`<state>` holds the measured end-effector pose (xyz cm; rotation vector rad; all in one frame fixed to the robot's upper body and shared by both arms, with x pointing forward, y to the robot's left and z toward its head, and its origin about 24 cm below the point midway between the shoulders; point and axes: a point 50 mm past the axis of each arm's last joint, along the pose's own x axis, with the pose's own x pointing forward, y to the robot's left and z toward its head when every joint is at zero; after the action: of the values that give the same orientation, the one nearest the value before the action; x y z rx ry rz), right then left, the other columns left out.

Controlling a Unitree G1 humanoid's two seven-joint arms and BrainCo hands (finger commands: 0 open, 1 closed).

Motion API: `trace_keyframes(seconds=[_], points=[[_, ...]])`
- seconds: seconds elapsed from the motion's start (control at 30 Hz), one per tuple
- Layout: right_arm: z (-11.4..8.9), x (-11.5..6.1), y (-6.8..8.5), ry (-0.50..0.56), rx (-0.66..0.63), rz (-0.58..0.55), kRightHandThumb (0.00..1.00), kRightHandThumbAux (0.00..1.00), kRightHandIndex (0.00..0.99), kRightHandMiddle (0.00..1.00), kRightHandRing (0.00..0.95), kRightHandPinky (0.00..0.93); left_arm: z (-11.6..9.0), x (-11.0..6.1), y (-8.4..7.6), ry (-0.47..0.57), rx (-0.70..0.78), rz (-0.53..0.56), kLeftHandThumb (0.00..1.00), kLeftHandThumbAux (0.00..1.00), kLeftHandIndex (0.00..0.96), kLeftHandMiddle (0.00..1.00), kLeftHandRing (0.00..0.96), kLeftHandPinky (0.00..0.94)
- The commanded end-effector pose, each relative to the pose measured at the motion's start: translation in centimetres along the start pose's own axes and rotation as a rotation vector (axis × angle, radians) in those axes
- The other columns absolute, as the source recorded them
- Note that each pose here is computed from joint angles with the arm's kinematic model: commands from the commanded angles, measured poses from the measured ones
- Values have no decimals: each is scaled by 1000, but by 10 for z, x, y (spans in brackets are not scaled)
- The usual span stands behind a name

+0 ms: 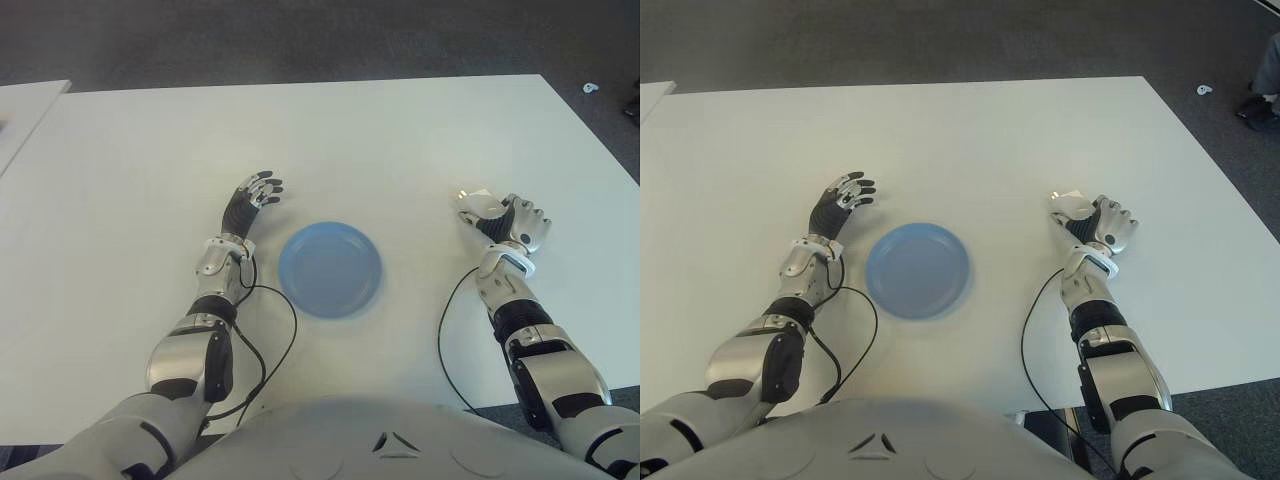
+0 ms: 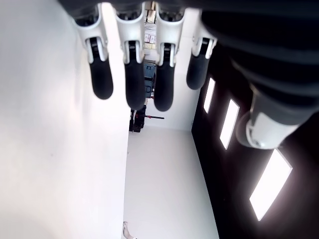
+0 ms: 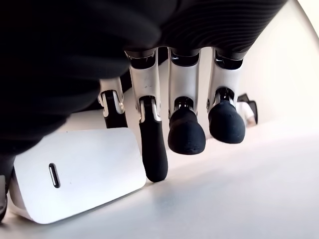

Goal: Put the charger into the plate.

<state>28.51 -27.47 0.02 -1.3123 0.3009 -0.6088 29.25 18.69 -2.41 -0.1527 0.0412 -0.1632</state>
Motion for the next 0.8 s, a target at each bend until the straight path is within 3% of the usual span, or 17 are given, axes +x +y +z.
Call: trace_keyframes(seconds=[0.03, 0.33, 0.43, 0.6, 0.67, 0.8], points=[[-4, -13, 16, 29, 11, 86, 849, 677, 402, 519, 791, 781, -11, -8, 0, 51, -3, 8, 76, 547, 244, 321, 321, 315], [-5, -11, 12, 27, 49, 72, 849, 676, 404, 521, 791, 770, -12, -8, -1, 55, -8, 5, 80, 551, 247, 329, 329, 326], [-1, -6, 3, 8, 82, 50, 850, 676, 404, 522, 793, 765, -12, -8, -1, 54, -7, 8, 83, 553, 250, 334, 333, 331], [18, -3, -23, -46, 170, -13, 851, 676, 404, 526, 801, 770, -12, -8, -1, 53, -3, 7, 91, 547, 248, 333, 334, 325], [31, -8, -41, -93, 234, -47, 852, 676, 404, 526, 803, 741, -12, -8, -1, 55, -4, 6, 91, 544, 248, 332, 334, 324], [42, -18, -62, -149, 312, -69, 853, 676, 403, 526, 804, 717, -12, -7, -1, 57, -5, 4, 91, 541, 247, 332, 333, 325]])
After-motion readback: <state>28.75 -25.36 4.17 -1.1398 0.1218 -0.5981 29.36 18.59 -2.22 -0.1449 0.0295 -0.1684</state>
